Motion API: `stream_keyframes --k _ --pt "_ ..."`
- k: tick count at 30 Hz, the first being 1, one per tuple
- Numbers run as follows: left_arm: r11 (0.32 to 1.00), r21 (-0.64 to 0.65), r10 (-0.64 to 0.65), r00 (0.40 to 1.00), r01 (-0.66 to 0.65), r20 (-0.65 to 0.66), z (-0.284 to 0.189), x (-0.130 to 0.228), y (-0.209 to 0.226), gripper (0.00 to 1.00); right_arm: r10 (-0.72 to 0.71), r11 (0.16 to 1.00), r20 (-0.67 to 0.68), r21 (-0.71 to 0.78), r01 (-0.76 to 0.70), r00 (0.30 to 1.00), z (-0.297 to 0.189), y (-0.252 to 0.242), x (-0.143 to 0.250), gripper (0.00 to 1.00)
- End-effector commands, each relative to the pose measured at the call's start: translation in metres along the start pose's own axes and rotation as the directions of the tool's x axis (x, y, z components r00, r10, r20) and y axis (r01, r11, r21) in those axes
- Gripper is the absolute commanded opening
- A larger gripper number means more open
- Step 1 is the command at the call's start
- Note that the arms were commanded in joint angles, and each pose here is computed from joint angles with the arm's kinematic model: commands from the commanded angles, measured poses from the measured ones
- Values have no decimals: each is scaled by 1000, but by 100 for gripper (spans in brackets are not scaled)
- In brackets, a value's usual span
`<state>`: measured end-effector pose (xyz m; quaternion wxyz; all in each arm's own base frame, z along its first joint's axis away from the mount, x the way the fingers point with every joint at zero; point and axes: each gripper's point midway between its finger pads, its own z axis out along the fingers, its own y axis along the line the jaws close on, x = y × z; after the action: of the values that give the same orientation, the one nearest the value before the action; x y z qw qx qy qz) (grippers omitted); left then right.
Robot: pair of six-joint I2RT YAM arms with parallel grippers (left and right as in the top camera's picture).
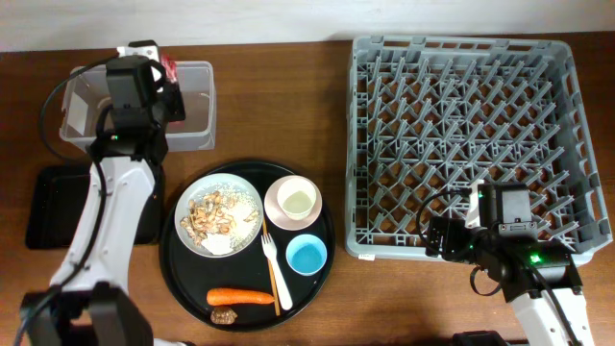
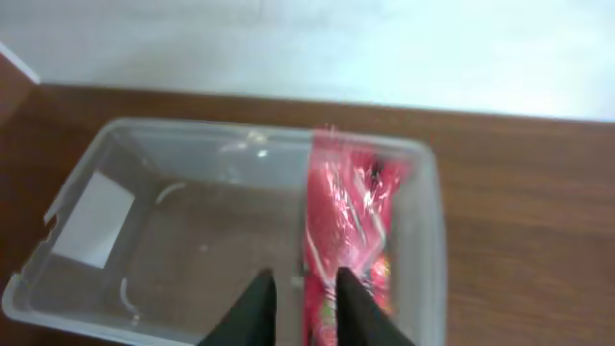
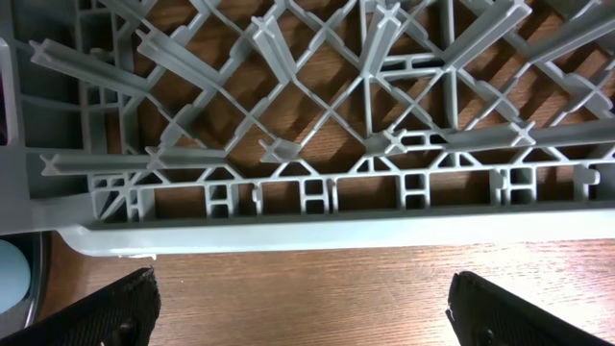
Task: Sort waste into correct bins and load items into the dishwasher rack
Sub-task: 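Carry the red wrapper with the left gripper into the clear bin and release, then lower the left gripper to the plate and grasp the white tissue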
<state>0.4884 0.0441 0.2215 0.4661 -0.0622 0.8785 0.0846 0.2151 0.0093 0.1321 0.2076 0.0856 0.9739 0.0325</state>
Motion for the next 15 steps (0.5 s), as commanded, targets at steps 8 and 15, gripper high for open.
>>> stream_keyframes --k 8,15 --pt "996 91 14 987 1 -161 -3 39 -8 71 15 1000 15 12 -15 1000 -4 -2 -5 99" --pt "919 338 89 725 205 -683 -107 159 -60 73 15 1000 15 11 -15 1000 -4 -2 -5 99"
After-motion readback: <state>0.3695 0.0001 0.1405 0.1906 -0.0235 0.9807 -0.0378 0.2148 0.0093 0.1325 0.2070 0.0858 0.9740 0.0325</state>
